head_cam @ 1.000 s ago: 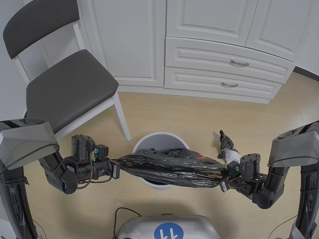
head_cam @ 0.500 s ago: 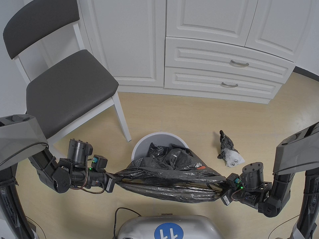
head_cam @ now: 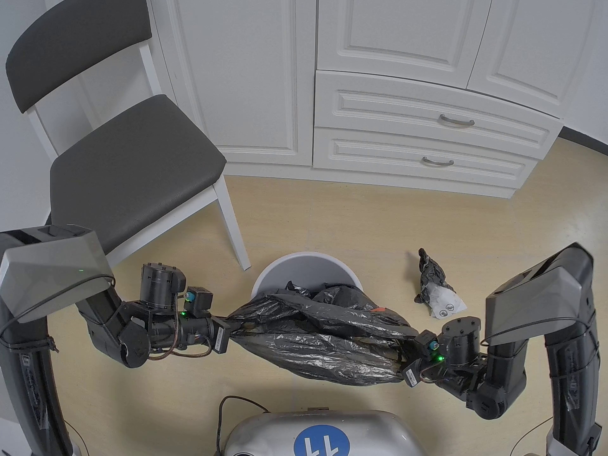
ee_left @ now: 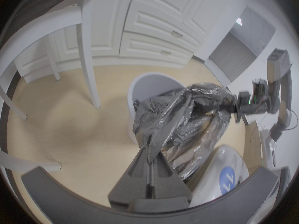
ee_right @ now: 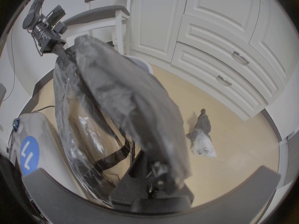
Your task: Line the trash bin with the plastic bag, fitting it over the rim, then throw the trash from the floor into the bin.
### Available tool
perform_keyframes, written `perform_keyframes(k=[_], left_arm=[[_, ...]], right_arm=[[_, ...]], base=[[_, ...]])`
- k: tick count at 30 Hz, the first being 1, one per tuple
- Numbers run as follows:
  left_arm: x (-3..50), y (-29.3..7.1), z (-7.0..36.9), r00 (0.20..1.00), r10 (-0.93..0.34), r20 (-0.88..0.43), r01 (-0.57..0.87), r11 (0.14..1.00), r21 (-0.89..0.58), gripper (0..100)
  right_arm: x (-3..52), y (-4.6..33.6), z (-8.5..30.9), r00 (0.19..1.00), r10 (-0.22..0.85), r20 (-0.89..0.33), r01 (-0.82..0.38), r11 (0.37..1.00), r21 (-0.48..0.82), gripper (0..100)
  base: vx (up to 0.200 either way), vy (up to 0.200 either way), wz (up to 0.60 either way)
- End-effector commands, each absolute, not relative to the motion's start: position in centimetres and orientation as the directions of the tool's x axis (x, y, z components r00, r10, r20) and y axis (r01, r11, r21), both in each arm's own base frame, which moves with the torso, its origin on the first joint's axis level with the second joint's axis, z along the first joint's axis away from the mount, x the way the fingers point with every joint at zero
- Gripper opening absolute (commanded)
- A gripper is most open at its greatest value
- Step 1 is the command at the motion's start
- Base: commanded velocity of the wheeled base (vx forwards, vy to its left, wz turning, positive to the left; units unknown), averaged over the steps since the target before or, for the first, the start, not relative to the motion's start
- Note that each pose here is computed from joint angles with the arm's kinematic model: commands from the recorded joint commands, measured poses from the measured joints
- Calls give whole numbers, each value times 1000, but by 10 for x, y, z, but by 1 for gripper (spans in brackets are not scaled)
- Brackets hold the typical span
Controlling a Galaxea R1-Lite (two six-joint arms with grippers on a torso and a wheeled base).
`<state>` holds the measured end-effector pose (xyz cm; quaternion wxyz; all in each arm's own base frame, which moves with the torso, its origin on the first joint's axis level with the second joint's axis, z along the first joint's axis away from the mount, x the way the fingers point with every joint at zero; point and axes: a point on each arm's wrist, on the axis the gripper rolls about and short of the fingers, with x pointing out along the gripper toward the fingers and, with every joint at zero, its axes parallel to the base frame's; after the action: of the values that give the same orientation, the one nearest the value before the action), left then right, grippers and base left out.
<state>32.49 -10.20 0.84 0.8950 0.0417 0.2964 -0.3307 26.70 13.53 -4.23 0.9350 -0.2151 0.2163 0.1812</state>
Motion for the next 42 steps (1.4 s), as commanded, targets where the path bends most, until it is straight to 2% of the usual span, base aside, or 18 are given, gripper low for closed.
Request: perform_keyframes(k=[1,4,10,12,17,24,30,31,34,38,42], left_arm=[[338,-102,-23,630,-556,-542,554,811,-187,0],[346,-87,-20,668,-532,-521,521,834,-183,0],[350,-84,-12,692,-530,-491,515,838,-179,0],[350,-82,6,728,-532,-431,514,841,-170,0],[343,-81,28,747,-542,-385,519,837,-171,0],[350,-91,-27,682,-540,-493,512,834,-204,0],[355,-88,-32,686,-533,-495,501,840,-210,0],[355,-88,-31,688,-534,-492,502,839,-209,0],[350,-91,-15,697,-544,-467,516,833,-200,0],[338,-100,13,700,-575,-423,555,811,-184,0],[333,-104,20,699,-584,-413,565,805,-181,0]], right_arm=[[282,145,-88,826,229,-514,-416,864,-283,0],[287,153,-89,835,246,-492,-393,892,-223,0],[292,166,-83,848,282,-450,-385,910,-156,0],[289,175,-67,858,310,-410,-382,918,-105,0],[280,178,-55,852,334,-404,-402,910,-97,0],[278,175,-79,824,322,-467,-412,905,-104,0],[281,172,-81,827,315,-466,-402,910,-100,0],[280,172,-81,825,315,-470,-404,909,-100,100],[271,167,-73,806,337,-486,-433,896,-97,100],[252,155,-29,790,411,-454,-508,854,-112,100],[230,138,10,779,474,-411,-571,807,-152,100]], base=[[0,0,0],[0,0,0],[0,0,0],[0,0,0],[0,0,0],[0,0,0],[0,0,0],[0,0,0],[0,0,0],[0,0,0],[0,0,0]])
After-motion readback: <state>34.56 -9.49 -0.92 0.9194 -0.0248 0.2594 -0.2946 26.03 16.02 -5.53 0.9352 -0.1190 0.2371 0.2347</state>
